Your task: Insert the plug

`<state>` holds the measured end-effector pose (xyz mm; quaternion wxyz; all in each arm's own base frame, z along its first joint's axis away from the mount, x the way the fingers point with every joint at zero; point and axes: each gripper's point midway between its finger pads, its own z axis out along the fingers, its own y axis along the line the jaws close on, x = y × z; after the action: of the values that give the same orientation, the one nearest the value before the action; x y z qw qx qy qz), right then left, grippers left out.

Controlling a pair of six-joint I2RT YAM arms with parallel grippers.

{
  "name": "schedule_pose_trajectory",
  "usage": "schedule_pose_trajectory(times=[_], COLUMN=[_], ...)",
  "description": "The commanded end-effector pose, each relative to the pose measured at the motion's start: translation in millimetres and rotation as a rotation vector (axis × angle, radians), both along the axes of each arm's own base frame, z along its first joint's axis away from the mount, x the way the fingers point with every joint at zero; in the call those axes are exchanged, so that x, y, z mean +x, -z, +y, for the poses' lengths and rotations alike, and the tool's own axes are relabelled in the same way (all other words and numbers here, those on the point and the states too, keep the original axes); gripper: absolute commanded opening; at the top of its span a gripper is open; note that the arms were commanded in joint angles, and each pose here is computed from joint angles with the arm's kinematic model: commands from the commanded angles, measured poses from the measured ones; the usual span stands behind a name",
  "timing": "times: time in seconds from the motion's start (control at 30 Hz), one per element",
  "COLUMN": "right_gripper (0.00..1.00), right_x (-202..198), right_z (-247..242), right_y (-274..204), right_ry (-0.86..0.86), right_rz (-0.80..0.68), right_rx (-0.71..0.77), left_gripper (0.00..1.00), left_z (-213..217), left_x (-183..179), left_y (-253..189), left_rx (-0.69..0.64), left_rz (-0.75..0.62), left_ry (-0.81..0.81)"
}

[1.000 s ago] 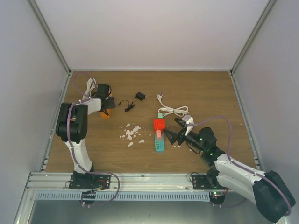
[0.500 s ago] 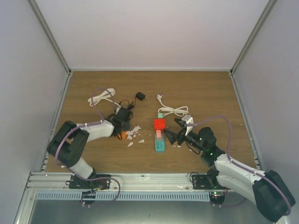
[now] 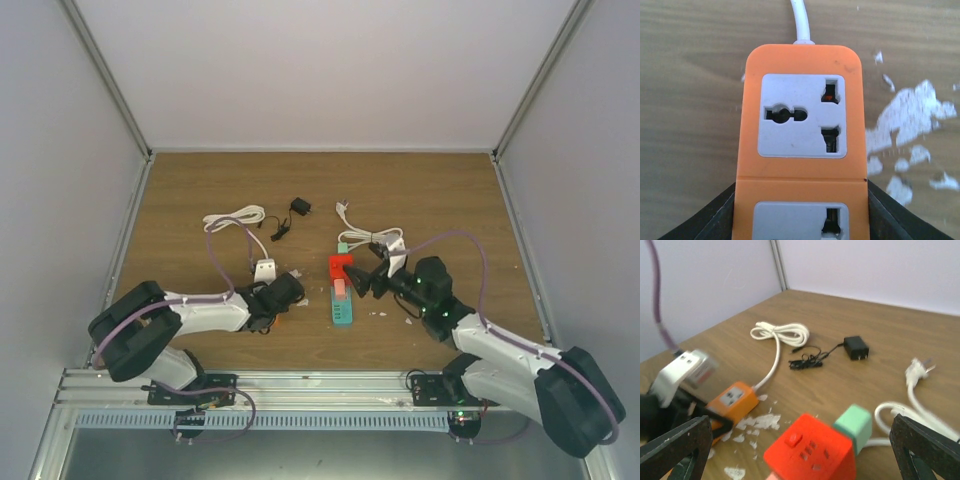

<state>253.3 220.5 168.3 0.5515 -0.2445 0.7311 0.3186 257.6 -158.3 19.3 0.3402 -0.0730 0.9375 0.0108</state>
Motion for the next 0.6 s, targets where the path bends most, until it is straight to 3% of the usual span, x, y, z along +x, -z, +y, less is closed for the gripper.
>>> schedule_pose_trajectory(times=[0.0, 0.13, 0.23, 0.37, 0.57], right_gripper=[1.0, 1.0, 0.99, 0.94, 0.88], right_x=[33, 87, 127, 180, 240], right_z=[15, 41, 59, 88, 112], right_y=[-29, -28, -24, -24, 35], right_ry=[0.011, -0.001, -0.027, -0.084, -0.19], right_rz=[-0.064, 0.01, 0.047, 0.052, 0.17], right_rx=[-0.111, -0.217, -0.236, -0.291, -0.452], left_gripper=[0.41, 0.68, 0.96, 0.99, 0.99], left_z=[26, 26, 16, 4, -3], left_x=[-48, -55, -58, -59, -58], left_y=[21, 2, -17, -50, -93], left_rx=[0.044, 0.001, -0.087, -0.224, -0.311], left_rz=[0.11, 0.073, 0.03, -0.06, -0.168], left_ry=[-0.041, -0.012, 0.049, 0.134, 0.22])
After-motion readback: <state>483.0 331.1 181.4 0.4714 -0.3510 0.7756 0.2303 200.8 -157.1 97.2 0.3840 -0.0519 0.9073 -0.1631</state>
